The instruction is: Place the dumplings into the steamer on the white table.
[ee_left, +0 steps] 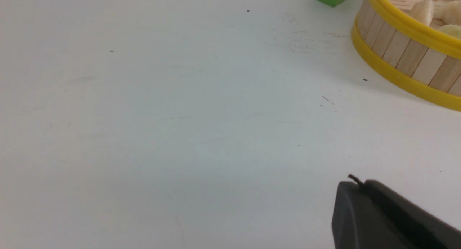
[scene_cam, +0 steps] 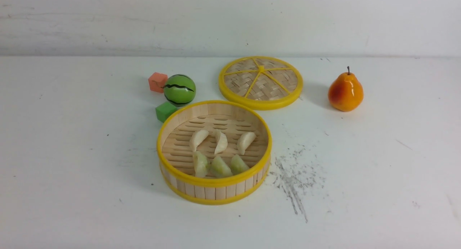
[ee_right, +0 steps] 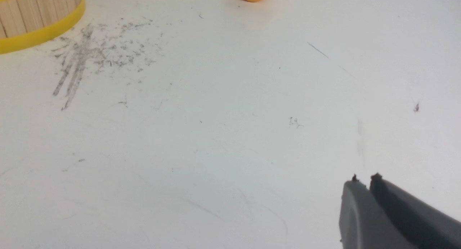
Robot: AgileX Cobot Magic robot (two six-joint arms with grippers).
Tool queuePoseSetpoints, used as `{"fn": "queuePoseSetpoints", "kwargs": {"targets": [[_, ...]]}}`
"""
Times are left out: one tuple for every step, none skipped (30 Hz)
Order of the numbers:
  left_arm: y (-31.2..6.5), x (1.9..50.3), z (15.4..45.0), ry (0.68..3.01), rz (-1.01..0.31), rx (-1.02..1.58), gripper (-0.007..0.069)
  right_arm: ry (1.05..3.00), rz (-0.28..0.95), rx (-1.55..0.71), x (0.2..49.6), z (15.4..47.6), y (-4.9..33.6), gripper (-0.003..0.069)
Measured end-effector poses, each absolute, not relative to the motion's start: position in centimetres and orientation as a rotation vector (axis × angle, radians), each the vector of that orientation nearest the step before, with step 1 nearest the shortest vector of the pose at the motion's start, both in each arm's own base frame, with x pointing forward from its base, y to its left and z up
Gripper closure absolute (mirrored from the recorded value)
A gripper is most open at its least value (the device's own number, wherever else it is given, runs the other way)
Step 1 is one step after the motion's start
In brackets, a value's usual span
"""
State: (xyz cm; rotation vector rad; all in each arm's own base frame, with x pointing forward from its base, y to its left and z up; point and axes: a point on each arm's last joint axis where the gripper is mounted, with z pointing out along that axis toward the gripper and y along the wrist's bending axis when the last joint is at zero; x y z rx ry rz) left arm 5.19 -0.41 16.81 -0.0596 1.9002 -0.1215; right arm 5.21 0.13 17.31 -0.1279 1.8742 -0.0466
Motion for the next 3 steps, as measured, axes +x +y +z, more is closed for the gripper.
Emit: {"fn": "queuePoseSetpoints", "kwargs": {"targets": [[-0.41,5.19,16.81,1.900,-0.121,-0.060,0.0627,1.874,-0.047,-0.128,5.21,17.31,0.13,0.0610],[-0.41,5.19,16.81,1.900,-0.121,-0.060,0.0626,1.874,-0.047,-0.128,5.21,17.31,0.13,0.0610],[-0.41,5.19,16.81,1.900,-0.121,-0.060,0.0625,1.874,-0.047,-0.128,5.21,17.31,0.13,0.0608]]}}
